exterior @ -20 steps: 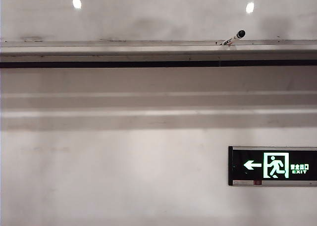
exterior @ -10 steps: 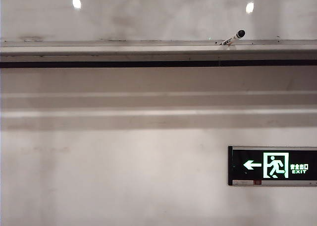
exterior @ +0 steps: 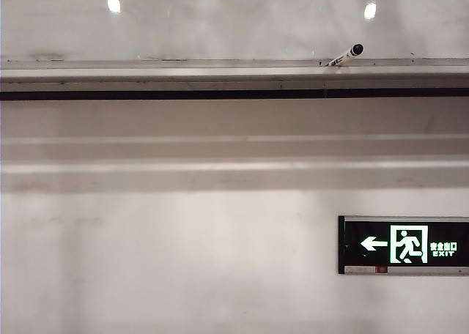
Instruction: Wipe the whiteboard clean using the black magnetic whiteboard eraser attached to the whiteboard.
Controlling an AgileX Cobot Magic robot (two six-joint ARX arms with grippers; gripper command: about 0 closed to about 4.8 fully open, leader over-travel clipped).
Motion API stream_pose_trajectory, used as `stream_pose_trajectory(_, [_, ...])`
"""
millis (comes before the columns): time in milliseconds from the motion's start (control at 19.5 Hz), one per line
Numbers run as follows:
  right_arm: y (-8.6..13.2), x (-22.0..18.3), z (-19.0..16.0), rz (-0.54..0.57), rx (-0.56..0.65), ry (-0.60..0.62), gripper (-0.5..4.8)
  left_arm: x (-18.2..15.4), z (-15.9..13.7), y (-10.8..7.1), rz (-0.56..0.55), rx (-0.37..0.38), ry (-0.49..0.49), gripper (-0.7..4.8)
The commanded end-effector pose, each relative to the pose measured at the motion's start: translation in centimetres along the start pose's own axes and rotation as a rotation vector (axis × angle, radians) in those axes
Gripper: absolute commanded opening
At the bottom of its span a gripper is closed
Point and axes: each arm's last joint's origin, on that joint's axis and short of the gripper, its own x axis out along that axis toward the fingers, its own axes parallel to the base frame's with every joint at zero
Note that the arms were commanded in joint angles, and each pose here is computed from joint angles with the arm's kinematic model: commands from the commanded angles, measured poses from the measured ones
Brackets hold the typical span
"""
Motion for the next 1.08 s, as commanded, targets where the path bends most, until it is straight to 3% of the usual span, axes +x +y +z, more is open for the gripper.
stream_pose_trajectory(51, [0.1,1.4,0.0,0.027,-0.066,-0.095,3.84,0.8,-0.3,-0.6,0.046,0.03,0.021,-0.06])
stream_pose_trajectory(205, [0.1,2.9,-0.9,0.017,-0.105,-0.137,3.84,1.3,-0.5,-1.5,0.066,0.081,0.035,-0.06])
stream_pose_trajectory(461, [-0.5,4.9,-2.7,-0.021,-0.137,-0.222,3.82,1.5,-0.4,-1.9,0.04,0.078,0.014,-0.06])
stream_pose_trajectory(820, [-1.6,6.8,-3.4,-0.062,-0.152,-0.25,4.02,1.6,-0.5,-1.9,0.041,0.077,0.019,-0.06])
stream_pose_trajectory(1076, [-2.2,8.4,-4.0,-0.051,-0.155,-0.205,4.02,1.9,-0.7,-1.8,0.04,0.076,0.028,-0.06])
